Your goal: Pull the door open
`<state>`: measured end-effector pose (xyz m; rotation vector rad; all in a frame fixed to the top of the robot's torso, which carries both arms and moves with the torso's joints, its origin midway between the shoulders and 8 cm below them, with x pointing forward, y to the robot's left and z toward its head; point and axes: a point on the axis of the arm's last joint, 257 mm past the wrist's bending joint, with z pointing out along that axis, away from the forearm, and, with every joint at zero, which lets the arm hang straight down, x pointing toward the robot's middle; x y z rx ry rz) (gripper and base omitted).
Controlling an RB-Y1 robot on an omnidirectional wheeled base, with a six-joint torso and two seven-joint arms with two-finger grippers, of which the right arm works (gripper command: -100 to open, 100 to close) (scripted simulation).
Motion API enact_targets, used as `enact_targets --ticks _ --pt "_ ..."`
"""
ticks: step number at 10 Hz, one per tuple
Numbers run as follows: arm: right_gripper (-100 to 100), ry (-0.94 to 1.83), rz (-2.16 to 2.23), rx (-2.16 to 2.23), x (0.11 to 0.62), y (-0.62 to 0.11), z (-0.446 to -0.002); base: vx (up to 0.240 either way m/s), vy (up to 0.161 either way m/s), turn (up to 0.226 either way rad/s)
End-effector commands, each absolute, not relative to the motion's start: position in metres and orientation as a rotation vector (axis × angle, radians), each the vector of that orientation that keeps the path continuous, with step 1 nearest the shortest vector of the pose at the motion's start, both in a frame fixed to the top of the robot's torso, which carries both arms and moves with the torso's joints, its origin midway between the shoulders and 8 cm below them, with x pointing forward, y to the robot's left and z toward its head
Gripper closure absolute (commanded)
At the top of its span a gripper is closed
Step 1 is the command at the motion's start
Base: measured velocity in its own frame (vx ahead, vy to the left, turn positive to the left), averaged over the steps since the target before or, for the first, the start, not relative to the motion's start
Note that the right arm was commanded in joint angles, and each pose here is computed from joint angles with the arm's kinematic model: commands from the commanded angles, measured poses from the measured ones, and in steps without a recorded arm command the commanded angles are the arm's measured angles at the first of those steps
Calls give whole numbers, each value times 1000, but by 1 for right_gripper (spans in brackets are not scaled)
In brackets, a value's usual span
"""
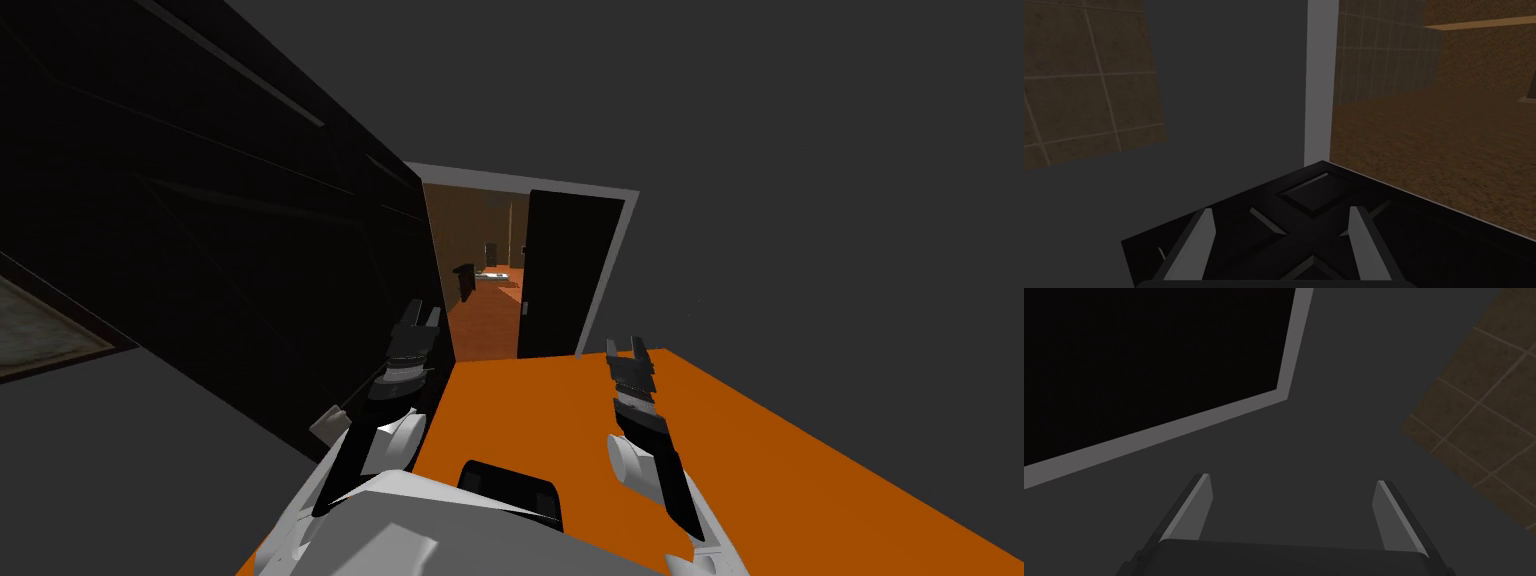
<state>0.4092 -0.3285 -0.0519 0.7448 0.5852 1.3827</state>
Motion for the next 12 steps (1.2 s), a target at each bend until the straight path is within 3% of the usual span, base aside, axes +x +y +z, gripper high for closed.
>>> enact_targets --ticks 1,12 --pt "-100 601 1370 762 416 -331 -66 96 5 111" --pt "-100 705 1285 893 456 -349 -151 91 -4 103"
